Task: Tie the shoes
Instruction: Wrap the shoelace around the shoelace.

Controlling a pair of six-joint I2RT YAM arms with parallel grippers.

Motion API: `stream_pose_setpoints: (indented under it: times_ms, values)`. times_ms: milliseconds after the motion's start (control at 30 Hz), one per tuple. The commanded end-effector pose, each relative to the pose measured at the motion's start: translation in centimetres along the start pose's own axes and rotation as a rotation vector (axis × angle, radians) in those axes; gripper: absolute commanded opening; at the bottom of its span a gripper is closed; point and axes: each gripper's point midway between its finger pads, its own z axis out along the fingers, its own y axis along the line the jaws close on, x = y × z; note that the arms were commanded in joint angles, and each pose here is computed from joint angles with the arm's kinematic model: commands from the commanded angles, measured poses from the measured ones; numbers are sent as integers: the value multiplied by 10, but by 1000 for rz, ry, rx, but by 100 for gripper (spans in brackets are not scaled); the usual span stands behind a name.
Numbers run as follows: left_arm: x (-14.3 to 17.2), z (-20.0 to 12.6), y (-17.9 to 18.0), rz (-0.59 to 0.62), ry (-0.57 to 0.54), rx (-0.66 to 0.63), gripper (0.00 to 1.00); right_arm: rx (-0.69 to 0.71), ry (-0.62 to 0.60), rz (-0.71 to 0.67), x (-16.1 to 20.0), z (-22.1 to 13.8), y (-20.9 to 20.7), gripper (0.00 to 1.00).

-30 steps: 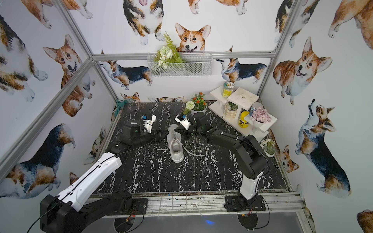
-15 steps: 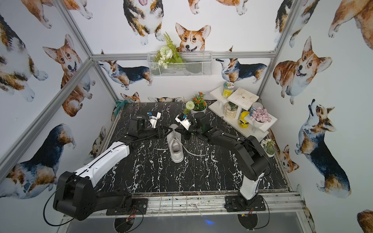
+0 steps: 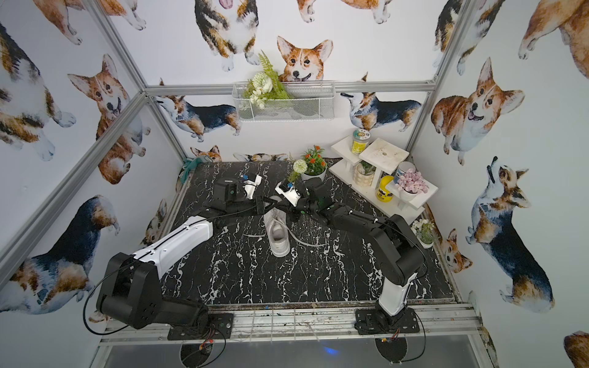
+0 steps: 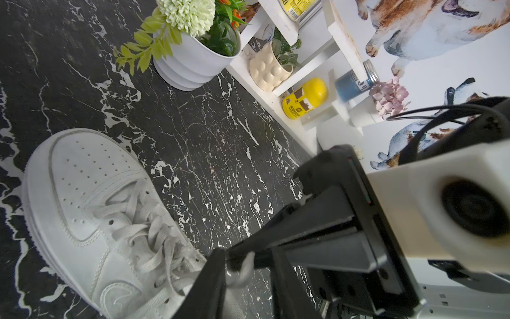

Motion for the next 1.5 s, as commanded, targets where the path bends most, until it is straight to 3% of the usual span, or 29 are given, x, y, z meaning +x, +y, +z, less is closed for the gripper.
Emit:
stream_pose_setpoints:
  times_ms: [0, 233, 300, 533, 633, 1000, 1467]
  values:
    - [-4, 2, -2, 11, -10, 6, 27, -11, -22, -30, -7, -1, 3, 0]
    - [-1, 3, -1, 13, -5, 2, 2, -8, -25, -33, -9, -2, 4, 0]
    - [0, 2, 0, 14, -4, -4, 0, 0, -20, -31, -9, -4, 3, 1]
    - [6, -3, 4, 23, 0, -31, 0, 38, -41, 23, 1, -48, -6, 34]
    - [6, -4, 5, 28, -4, -41, 0, 66, -12, 52, 23, -64, -3, 42]
    - [4, -7, 4, 40, -10, -51, 0, 66, 138, 164, 113, -61, 6, 44]
    - [4, -11, 4, 43, -12, -65, 0, -53, 190, 211, 136, -21, 18, 42]
